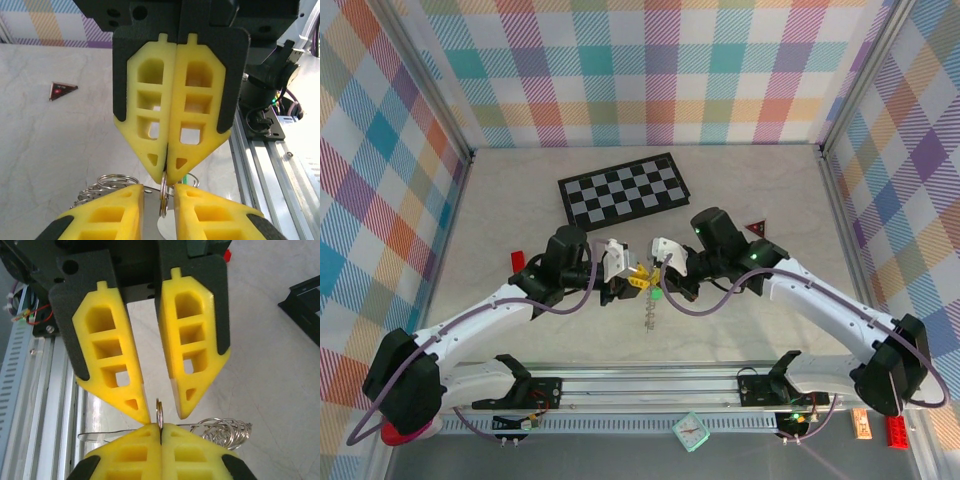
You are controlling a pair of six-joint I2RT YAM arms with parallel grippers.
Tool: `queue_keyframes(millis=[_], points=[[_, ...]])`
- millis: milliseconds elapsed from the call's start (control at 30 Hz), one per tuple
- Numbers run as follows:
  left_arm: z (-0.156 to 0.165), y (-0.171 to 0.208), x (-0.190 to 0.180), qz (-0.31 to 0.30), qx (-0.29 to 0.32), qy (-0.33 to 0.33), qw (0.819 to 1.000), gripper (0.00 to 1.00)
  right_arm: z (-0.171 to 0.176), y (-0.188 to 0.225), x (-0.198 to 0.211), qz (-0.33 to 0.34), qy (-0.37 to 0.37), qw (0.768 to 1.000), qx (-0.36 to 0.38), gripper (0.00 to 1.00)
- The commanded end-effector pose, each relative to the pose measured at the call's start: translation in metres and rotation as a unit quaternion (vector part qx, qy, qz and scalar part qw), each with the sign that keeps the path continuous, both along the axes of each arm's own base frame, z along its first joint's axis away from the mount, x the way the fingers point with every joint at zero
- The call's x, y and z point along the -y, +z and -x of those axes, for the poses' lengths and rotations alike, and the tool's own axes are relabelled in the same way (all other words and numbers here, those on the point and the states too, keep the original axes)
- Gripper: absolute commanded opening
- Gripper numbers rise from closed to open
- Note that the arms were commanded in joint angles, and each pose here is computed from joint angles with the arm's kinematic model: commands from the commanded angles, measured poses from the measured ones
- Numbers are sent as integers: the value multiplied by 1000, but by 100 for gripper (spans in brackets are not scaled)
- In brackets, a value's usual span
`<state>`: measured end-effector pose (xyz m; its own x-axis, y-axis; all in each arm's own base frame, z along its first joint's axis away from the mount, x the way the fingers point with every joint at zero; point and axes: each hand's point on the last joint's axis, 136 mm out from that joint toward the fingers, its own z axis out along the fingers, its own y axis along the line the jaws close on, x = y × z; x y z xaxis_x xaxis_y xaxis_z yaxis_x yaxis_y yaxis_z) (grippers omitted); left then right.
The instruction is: Put the keys on the keyring
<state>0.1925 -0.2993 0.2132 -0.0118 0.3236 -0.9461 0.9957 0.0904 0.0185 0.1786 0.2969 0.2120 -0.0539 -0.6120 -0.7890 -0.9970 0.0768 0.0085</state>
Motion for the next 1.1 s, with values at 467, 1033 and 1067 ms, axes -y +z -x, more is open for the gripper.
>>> queue_keyframes(millis=[467,1033,1067], points=[[7,9,5,9,12,-24,1000,0,10,27,-16,-75,31,997,4,7],[10,22,6,95,-5,-10,995,0,1,4,9,-109,-34,992,-56,25],[10,22,7,98,-7,-11,995,0,1,4,8,-110,-34,992,-56,25]])
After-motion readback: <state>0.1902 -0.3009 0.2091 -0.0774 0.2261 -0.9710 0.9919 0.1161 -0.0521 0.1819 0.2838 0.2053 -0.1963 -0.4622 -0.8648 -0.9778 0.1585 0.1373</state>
